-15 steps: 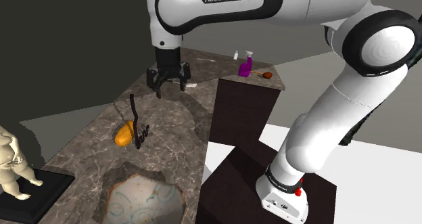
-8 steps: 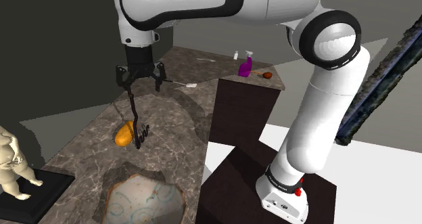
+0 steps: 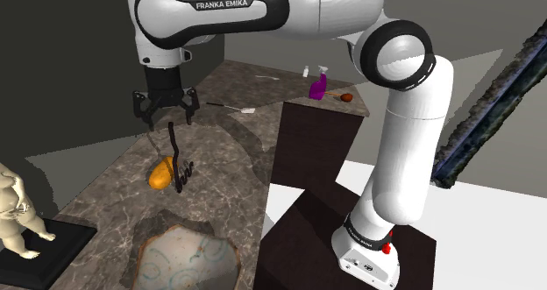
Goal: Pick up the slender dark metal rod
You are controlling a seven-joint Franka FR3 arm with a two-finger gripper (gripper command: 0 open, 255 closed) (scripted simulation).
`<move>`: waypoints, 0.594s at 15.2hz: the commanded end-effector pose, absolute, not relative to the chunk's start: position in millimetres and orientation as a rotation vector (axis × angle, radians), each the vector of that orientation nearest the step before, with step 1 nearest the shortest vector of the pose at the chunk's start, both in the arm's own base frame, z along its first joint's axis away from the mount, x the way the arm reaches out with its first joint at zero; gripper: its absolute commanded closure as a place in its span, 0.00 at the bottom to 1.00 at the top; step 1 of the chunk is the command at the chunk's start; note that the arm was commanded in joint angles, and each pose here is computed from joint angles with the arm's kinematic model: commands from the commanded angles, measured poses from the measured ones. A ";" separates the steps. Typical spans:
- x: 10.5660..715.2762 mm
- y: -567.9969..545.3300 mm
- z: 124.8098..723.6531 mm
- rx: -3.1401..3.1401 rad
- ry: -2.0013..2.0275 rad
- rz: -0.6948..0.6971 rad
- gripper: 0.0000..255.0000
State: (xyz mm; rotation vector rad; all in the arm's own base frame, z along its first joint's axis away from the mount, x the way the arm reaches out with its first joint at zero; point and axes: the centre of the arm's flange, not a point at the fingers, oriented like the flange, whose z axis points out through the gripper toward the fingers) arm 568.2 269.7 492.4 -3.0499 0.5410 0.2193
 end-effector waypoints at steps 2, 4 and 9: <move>568.0 270.2 472.1 -3.049 0.542 0.219 0.00; 568.0 270.2 472.1 -3.049 0.542 0.219 0.00; 567.5 270.3 471.8 -3.049 0.542 0.219 1.00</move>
